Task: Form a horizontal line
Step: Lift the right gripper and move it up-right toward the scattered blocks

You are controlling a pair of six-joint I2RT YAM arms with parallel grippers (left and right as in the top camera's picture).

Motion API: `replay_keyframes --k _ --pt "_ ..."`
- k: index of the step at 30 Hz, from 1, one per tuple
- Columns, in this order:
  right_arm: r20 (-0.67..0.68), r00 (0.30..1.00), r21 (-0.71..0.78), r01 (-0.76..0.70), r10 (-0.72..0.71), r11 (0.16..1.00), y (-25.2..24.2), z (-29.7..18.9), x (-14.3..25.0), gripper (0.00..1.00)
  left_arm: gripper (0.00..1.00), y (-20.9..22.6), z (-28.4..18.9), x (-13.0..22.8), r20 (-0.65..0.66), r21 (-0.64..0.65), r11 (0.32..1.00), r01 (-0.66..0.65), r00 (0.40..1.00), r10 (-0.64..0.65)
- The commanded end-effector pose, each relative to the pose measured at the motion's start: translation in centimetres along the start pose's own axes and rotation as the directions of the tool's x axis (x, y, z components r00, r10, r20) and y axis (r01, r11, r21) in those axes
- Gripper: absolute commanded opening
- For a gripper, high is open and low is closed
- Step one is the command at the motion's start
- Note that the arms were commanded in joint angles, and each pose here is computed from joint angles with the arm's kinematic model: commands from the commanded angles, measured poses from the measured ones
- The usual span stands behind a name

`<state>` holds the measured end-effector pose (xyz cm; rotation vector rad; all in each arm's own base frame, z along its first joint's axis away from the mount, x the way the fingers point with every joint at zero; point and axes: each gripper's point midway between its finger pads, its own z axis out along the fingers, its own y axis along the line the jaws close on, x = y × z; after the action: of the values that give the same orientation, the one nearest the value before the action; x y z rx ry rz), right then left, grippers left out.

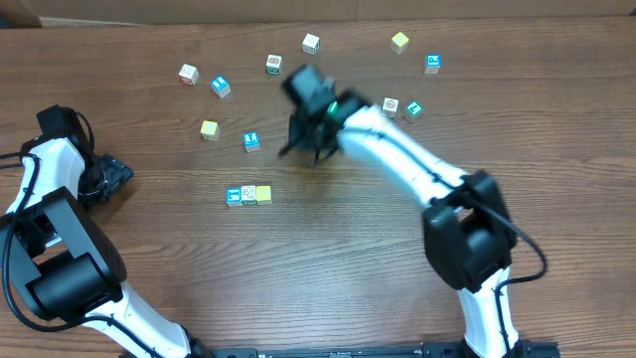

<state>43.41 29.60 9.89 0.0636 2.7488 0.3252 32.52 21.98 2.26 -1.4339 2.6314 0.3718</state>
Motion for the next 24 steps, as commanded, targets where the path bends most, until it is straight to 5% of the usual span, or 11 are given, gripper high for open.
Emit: replay_keyframes --k 1,11,24 --pt "0.117 0.993 -0.017 -0.021 0.023 1.000 -1.9 -3.9 -5.9 0.04 0.99 0.4 0.2 0.0 -0.002 -0.014 1.000 0.003 1.000 -0.003" --pt "-0.031 0.986 0.162 -0.156 0.163 0.974 -11.9 -1.7 -4.9 0.04 1.00 0.4 0.2 0.0 -0.002 -0.014 1.000 0.003 1.000 -0.003" --pt "-0.187 0.958 0.292 -0.156 0.216 0.944 -16.5 3.9 0.2 0.24 1.00 0.4 0.2 0.0 -0.002 -0.014 1.000 0.003 1.000 -0.003"
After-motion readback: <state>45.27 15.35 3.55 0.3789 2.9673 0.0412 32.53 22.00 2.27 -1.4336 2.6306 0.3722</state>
